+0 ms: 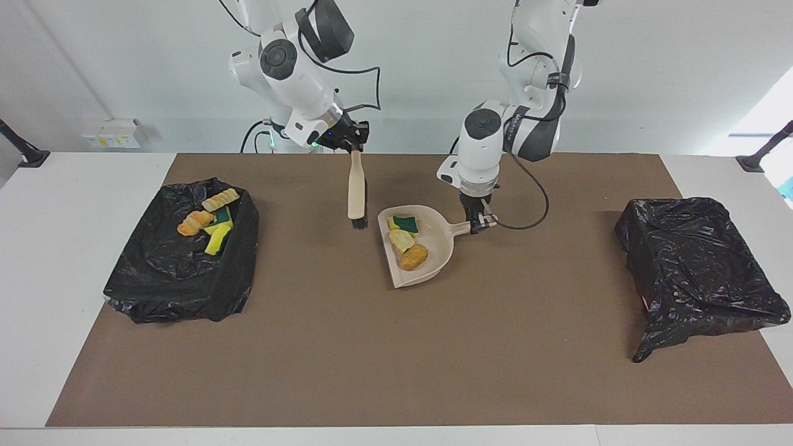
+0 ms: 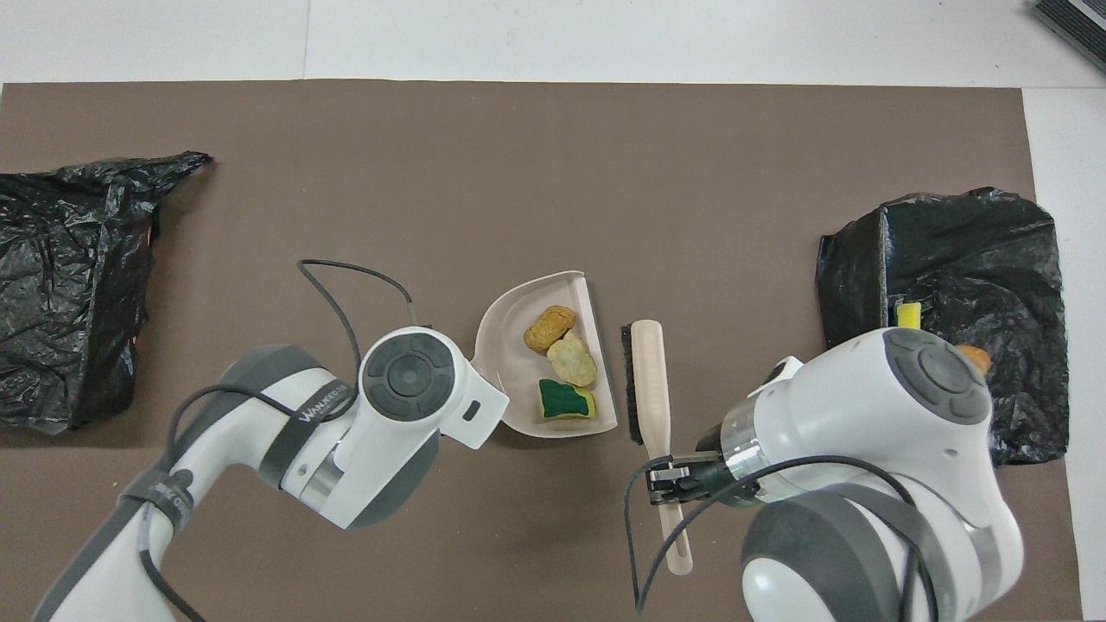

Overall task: Sweep and dump trash in bin
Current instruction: 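Carry the dustpan with the left gripper to the black bag nearest it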

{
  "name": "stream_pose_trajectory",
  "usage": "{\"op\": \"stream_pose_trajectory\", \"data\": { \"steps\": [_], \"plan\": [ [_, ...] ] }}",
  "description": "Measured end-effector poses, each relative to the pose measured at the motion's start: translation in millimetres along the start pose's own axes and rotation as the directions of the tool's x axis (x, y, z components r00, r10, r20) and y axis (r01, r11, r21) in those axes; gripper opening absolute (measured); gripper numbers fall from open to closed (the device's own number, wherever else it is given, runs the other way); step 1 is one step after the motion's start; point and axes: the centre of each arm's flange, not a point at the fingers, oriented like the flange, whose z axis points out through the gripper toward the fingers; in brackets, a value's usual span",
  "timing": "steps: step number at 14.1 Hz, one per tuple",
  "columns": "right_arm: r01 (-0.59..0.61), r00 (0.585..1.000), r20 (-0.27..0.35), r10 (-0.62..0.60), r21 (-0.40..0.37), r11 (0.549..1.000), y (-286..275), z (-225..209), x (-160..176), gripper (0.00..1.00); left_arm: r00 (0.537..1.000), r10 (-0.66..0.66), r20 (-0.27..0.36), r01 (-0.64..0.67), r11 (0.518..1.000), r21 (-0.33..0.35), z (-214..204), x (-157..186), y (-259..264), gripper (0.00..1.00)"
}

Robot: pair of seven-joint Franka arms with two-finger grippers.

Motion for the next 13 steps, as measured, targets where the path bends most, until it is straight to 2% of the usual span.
{"op": "stream_pose_trajectory", "data": {
  "steps": [3, 4, 7, 10, 13],
  "plan": [
    [-0.018, 1.000, 0.019, 0.019, -0.039, 0.999, -17.4, 7.6, -31.3, 0.26, 1.000, 0.005, -0.004, -0.005, 1.000, -0.001, -32.2, -31.8, -45.4, 0.31],
    [-0.027, 0.999, 0.028, 0.029, -0.064, 0.998, -32.0, 24.5, -40.5, 0.26, 1.000, -0.001, -0.007, 0.001, 1.000, 0.003, -40.3, -43.3, -58.0, 0.31],
    [-0.053, 0.999, 0.000, 0.054, -0.110, 0.992, -74.2, 94.5, -57.8, 0.26, 0.999, -0.024, -0.027, 0.024, 1.000, 0.003, -66.9, -86.9, -91.8, 0.31],
    [-0.068, 0.998, -0.002, 0.068, -0.130, 0.989, -92.8, 140.0, -53.4, 0.26, 0.998, -0.019, -0.053, 0.019, 1.000, 0.003, -98.0, -147.3, -123.8, 0.31],
    [-0.119, 0.993, -0.028, 0.117, -0.122, 0.985, -96.4, 164.9, -40.7, 0.26, 0.998, -0.002, -0.058, 0.003, 1.000, 0.016, -108.4, -217.2, -147.9, 0.31]
  ]
}}
